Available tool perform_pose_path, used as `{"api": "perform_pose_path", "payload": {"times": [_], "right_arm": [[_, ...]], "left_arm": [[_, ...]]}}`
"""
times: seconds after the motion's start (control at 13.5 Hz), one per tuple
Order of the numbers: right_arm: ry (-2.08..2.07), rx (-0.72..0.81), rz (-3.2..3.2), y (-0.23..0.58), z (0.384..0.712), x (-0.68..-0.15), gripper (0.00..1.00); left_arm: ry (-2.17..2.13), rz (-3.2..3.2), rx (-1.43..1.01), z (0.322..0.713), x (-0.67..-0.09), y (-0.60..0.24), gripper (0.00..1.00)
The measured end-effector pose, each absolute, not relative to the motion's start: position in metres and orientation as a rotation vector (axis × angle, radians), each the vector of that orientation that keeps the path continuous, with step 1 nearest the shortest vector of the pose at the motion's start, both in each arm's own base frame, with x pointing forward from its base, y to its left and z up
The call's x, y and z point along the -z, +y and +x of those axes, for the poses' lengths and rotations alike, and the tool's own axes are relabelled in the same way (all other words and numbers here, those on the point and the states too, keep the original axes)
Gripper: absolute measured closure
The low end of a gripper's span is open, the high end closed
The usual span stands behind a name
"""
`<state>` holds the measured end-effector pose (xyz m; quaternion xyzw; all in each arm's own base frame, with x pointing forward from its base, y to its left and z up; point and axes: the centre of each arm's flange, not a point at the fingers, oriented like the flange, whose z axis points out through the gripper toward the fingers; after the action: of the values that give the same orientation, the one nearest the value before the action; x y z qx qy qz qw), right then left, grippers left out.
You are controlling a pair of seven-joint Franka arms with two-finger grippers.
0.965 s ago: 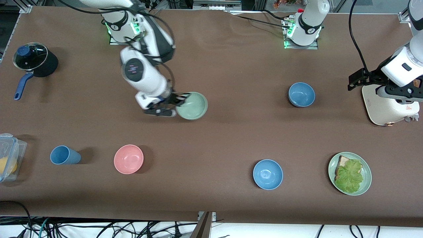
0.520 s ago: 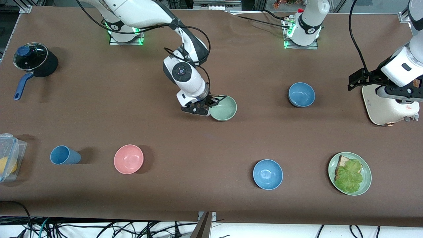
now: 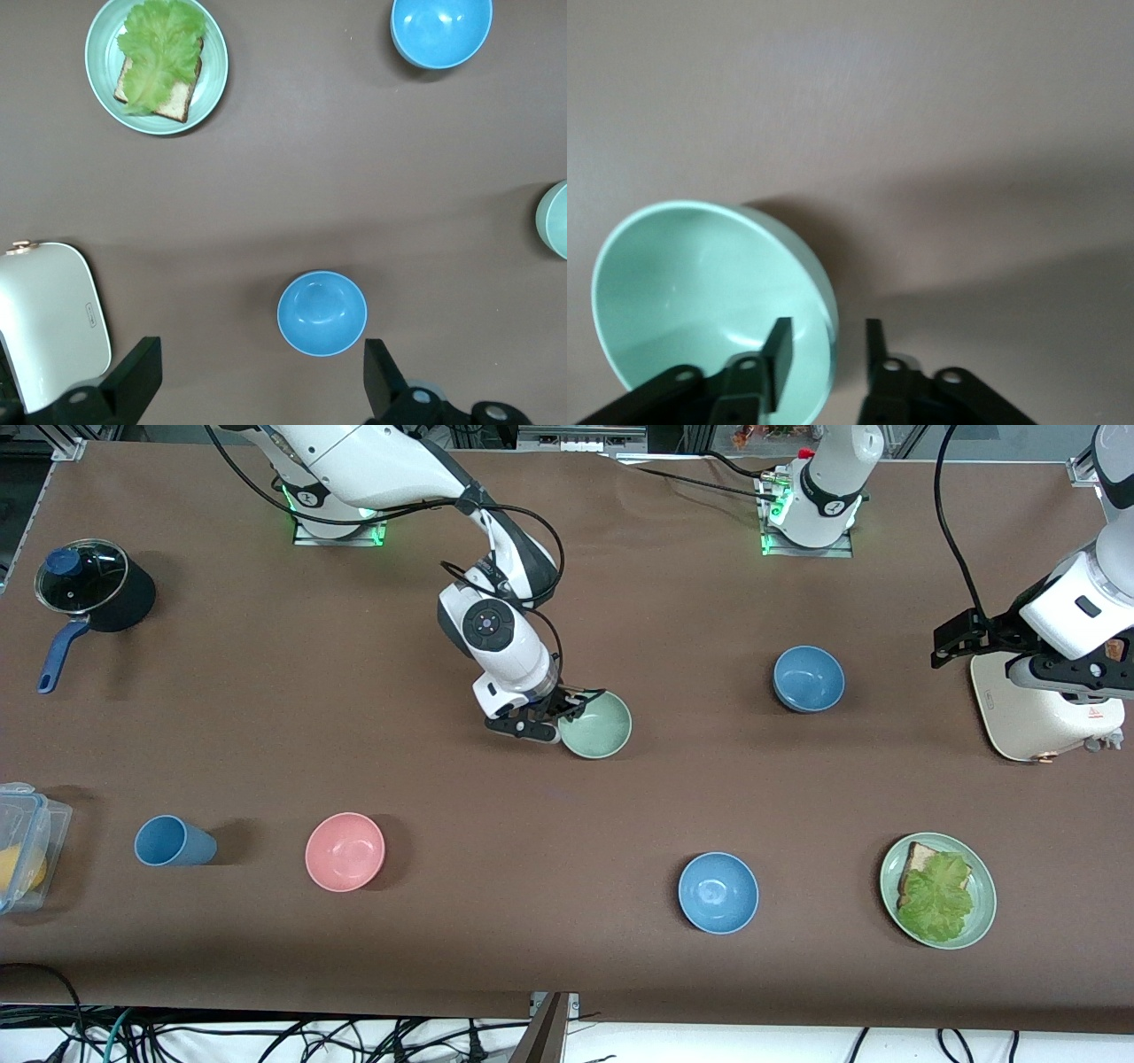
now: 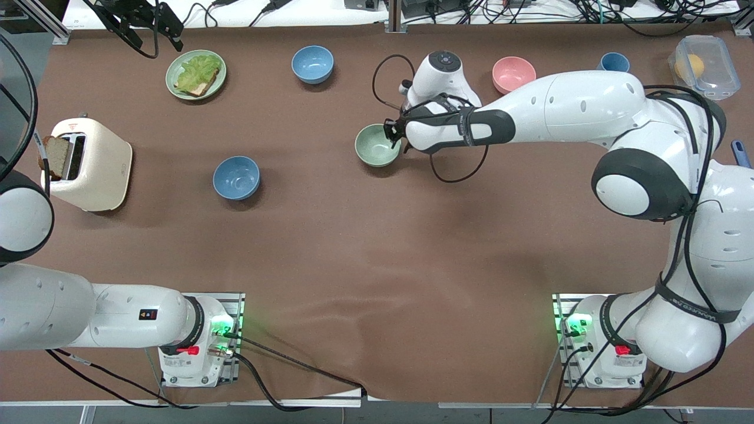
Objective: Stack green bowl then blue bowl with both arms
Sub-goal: 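Release the green bowl with the right gripper while the left gripper reaches the blue bowl, then grasp the rim of the blue bowl with the left gripper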
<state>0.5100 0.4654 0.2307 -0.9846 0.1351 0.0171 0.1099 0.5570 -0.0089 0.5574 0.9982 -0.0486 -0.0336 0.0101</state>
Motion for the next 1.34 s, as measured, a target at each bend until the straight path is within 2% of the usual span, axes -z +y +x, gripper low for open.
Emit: {"api": "perform_pose_path", "payload": {"times": [0.15,0.3,0.37,0.59,0.74,1.11,1.34], "right_arm": [[0.449,-0.062,-2.956,0.439,0.539,-0.269,0.33],[0.512,-0.078,-3.038,0.382,0.580,-0.331,0.10],[0.488,-0.059,-3.066,0.347,0.597,-0.361,0.02],[0.320,0.019,-3.105,0.258,0.628,-0.418,0.01],[0.221,0.013,-3.109,0.217,0.630,-0.447,0.01],[0.113,-0.065,-3.067,0.138,0.589,-0.540,0.01],[0.106,-0.101,-3.051,0.124,0.572,-0.560,0.01]], "left_arm": [[-0.151,3.105,0.245,0.553,-0.540,-0.008,0.00],[-0.144,3.087,0.380,0.547,-0.515,-0.006,0.00],[-0.148,3.080,0.420,0.545,-0.503,-0.004,0.00],[-0.201,3.066,0.445,0.538,-0.457,-0.002,0.00],[-0.288,3.060,0.388,0.530,-0.408,0.005,0.00],[-0.374,3.059,0.307,0.481,-0.292,0.013,0.00],[-0.425,3.060,0.267,0.470,-0.247,0.000,0.00]]}}
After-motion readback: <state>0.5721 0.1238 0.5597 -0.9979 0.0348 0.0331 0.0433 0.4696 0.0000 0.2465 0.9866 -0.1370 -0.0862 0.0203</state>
